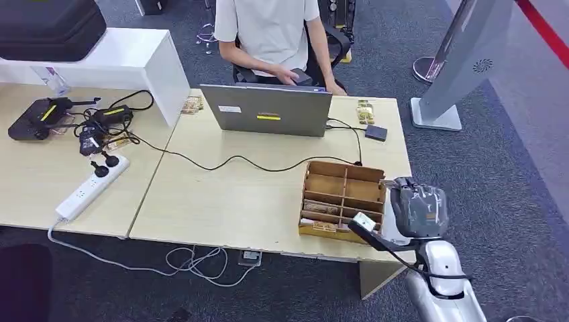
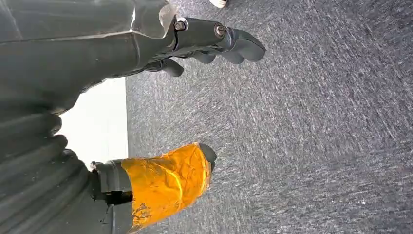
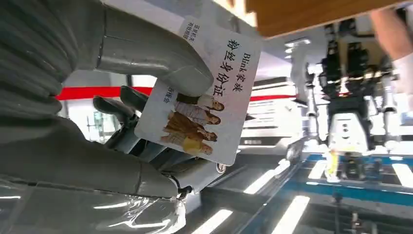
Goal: Pass the card to the sensor for recognition and then transmit it.
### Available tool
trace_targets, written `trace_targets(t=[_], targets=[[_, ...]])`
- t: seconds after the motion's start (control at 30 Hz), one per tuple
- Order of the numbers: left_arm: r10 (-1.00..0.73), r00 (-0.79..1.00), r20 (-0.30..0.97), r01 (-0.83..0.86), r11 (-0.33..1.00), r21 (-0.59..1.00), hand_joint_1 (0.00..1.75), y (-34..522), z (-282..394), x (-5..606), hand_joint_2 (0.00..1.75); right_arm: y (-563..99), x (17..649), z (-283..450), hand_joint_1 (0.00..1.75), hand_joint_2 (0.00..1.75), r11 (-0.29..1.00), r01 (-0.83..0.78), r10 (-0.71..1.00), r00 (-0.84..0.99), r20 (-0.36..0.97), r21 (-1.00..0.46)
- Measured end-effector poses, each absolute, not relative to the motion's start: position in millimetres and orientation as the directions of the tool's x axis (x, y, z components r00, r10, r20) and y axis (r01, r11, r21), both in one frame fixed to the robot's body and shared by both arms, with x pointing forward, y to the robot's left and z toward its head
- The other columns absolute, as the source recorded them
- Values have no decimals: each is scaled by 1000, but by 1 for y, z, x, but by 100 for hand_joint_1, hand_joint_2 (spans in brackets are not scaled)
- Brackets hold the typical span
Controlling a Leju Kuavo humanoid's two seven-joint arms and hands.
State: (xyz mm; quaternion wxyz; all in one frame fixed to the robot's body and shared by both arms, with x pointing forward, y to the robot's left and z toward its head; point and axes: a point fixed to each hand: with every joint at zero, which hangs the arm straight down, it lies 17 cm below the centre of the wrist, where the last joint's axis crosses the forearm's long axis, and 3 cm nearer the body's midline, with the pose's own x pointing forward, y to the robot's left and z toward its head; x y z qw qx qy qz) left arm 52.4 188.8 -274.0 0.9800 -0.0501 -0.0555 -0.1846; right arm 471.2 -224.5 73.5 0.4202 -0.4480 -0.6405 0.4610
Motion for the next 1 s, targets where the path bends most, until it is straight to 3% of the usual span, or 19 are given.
trace_targets(t=[0.37, 1.0], targets=[[-355, 927, 117, 365, 928, -72, 0, 190, -275, 50, 175, -277, 461, 68, 175, 175, 149, 195, 982, -144, 122, -969], [-347, 931, 117, 356, 932, -67, 0, 192, -275, 51, 175, -253, 438, 7, 175, 175, 174, -24, 971, -161, 175, -985]])
